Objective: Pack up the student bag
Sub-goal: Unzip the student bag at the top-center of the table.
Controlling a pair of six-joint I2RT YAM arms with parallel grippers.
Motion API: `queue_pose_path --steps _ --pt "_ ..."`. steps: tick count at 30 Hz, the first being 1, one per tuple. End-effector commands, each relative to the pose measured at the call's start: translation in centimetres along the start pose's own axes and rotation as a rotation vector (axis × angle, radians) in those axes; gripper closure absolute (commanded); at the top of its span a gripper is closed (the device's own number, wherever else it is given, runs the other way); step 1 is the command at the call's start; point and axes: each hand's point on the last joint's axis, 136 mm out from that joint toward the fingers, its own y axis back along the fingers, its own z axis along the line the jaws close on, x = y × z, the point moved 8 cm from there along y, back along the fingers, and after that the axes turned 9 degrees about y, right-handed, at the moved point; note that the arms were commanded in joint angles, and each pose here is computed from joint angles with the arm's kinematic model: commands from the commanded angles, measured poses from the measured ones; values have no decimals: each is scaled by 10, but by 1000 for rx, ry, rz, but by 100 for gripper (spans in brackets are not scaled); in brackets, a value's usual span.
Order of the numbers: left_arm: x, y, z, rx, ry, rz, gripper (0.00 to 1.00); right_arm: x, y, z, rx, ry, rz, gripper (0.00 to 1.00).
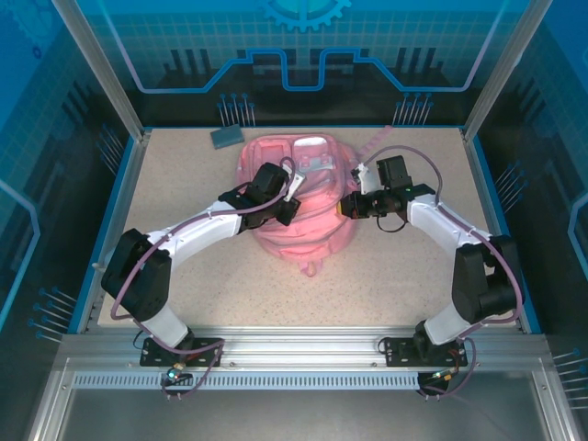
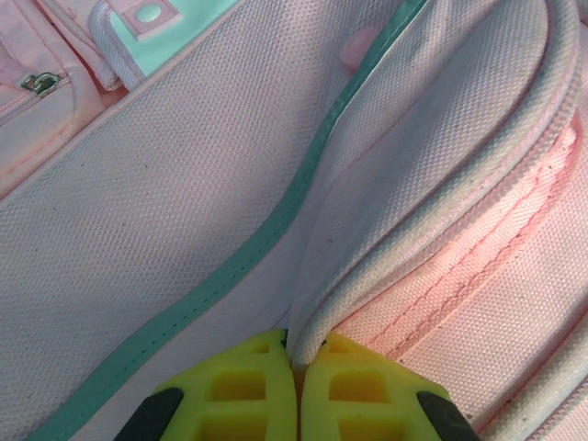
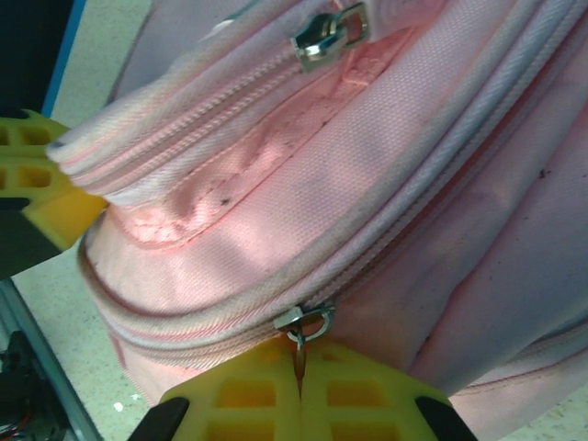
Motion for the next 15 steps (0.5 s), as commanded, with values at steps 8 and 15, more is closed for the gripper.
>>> queue_pose_path --steps 8,15 --pt "-26 -3 2 -50 122 -97 100 16 22 42 -191 -17 5 100" --pt "-34 -9 -9 -35 137 -103 100 24 2 63 -78 52 94 100"
